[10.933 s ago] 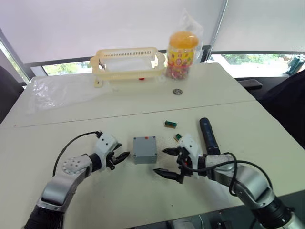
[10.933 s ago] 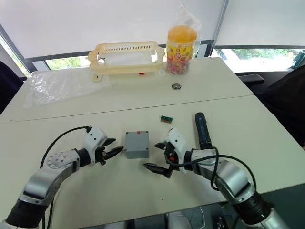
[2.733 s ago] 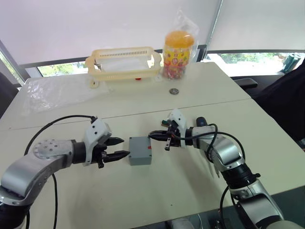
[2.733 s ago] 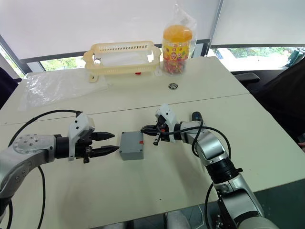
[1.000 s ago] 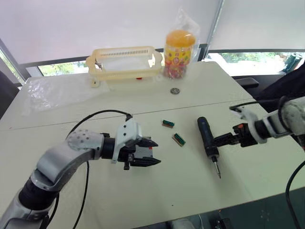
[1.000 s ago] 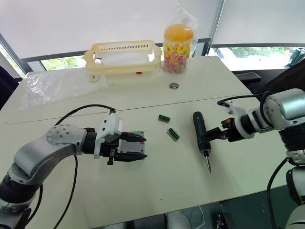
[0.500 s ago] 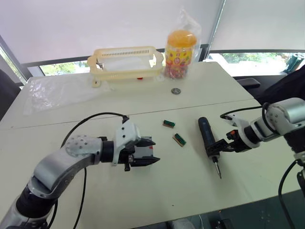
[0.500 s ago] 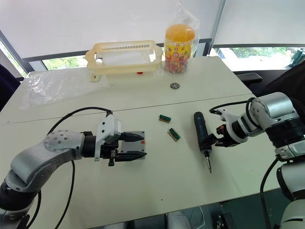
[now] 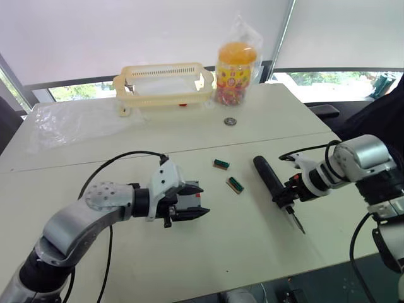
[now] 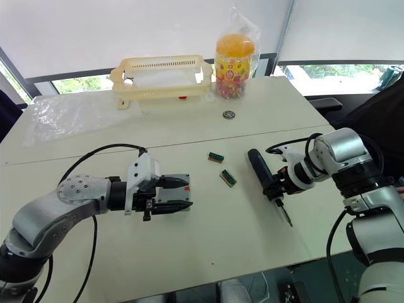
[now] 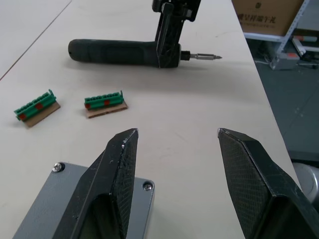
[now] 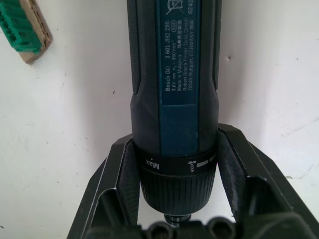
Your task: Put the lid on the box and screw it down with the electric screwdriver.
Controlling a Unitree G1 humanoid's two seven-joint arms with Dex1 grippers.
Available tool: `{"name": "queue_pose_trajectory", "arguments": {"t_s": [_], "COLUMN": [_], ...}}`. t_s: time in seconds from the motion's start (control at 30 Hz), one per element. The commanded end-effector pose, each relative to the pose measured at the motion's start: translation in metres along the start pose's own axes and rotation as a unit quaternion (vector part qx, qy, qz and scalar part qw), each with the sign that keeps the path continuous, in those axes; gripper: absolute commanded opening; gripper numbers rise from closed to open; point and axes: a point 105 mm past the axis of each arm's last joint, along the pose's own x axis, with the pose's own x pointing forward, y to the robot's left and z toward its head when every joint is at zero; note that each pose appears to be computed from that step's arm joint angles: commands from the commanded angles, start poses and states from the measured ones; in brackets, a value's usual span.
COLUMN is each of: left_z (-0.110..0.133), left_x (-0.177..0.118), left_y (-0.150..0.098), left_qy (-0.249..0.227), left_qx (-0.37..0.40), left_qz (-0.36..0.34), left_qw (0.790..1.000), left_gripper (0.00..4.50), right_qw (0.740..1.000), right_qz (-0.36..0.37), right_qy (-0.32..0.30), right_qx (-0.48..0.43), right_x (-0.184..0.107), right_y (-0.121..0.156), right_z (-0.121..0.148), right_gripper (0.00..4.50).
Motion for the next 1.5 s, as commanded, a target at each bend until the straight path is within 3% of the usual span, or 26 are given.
{"name": "queue_pose_trajectory", "arguments": {"t_s": [0.03,0.17,0.23,0.3,0.37,0.5,0.57,0.7,0.97,1.23,1.5], "left_z": [0.008,0.009,0.007,0.006,0.001,-0.01,-0.015,-0.022,-0.033,-0.053,-0.057], "left_x": [-0.011,-0.024,-0.032,-0.032,-0.03,-0.027,-0.027,-0.024,-0.004,0.003,0.002], "left_y": [0.012,0.03,0.04,0.045,0.048,0.055,0.056,0.057,0.056,0.053,0.053], "left_qy": [-0.009,-0.013,-0.014,-0.009,0.0,0.01,0.018,0.029,0.034,0.051,0.055], "left_qx": [0.019,0.011,0.006,0.007,0.009,0.004,0.005,0.01,0.014,0.0,-0.004], "left_qz": [0.023,0.048,0.056,0.051,0.044,0.044,0.046,0.052,0.05,0.06,0.063], "left_qw": [1.0,0.999,0.998,0.999,0.999,0.999,0.999,0.998,0.998,0.997,0.996], "left_gripper": [2.57,2.57,2.57,2.57,2.57,2.57,2.57,2.57,2.57,2.57,2.57], "right_qw": [1.0,0.991,0.968,0.915,0.862,0.76,0.719,0.692,0.695,0.699,0.695], "right_qz": [0.009,0.011,0.034,0.07,0.095,0.11,0.116,0.17,0.203,0.217,0.216], "right_qy": [-0.014,-0.135,-0.249,-0.394,-0.493,-0.636,-0.678,-0.685,-0.653,-0.638,-0.642], "right_qx": [0.017,0.004,-0.018,-0.046,-0.062,-0.081,-0.103,-0.154,-0.222,-0.24,-0.241], "right_x": [-0.005,-0.032,-0.056,-0.094,-0.115,-0.134,-0.137,-0.126,-0.077,-0.051,-0.043], "right_y": [-0.003,0.0,0.013,0.034,0.052,0.082,0.1,0.14,0.185,0.2,0.205], "right_z": [-0.001,0.041,0.081,0.12,0.135,0.138,0.132,0.115,0.091,0.082,0.083], "right_gripper": [1.76,1.76,1.76,1.76,1.76,1.76,1.76,1.76,1.76,1.76,1.76]}}
